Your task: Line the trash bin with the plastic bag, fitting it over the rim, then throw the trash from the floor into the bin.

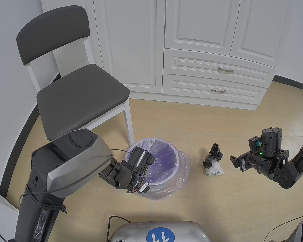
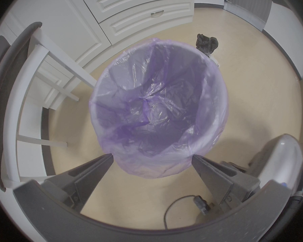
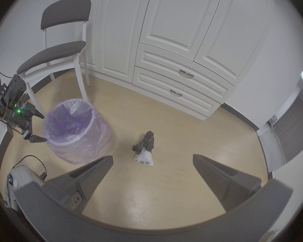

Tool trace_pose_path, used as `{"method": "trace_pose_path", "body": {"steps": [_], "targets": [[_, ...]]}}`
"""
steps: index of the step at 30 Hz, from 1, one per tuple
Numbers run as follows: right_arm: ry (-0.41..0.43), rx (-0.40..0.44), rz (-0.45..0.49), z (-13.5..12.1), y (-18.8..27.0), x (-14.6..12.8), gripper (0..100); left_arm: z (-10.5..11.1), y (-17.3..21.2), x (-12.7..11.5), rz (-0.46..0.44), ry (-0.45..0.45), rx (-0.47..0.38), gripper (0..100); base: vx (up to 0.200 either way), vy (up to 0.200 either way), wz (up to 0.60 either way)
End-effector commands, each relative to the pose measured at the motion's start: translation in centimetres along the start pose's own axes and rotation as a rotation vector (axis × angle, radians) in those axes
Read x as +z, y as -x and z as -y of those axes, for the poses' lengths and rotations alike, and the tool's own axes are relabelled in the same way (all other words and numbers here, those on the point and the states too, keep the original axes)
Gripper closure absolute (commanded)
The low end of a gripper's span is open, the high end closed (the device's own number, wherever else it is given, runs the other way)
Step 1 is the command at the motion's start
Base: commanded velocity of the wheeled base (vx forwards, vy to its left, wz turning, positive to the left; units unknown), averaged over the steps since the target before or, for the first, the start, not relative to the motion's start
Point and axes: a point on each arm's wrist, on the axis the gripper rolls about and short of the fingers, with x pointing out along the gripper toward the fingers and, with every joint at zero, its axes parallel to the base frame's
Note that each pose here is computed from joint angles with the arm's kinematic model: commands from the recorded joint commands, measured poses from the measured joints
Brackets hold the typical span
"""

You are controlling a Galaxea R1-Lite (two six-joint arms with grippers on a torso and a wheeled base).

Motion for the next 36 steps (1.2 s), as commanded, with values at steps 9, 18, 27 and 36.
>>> {"method": "trace_pose_path", "body": {"steps": [9, 18, 27, 36], "targets": [[0.004, 0.003, -0.011, -0.2, -0.3, -0.2, 0, -0.2, -1.7, 0.6, 0.011, -0.044, 0.012, 0, 0.0, 0.0, 0.0], [0.019, 0.05, 0.009, -1.7, 0.1, 0.2, 0, -0.2, 0.7, -0.9, -0.02, -0.065, -0.013, 0, 0.0, 0.0, 0.0], [0.015, 0.217, 0.085, -8.9, -0.9, 4.7, 0, -1.3, 7.3, -3.8, 0.138, -0.003, -0.089, 0, 0.0, 0.0, 0.0], [0.001, 0.328, -0.097, -16.3, -3.7, 11.9, 0, -1.7, 13.4, -7.6, 0.318, 0.128, -0.103, 0, 0.0, 0.0, 0.0]]}}
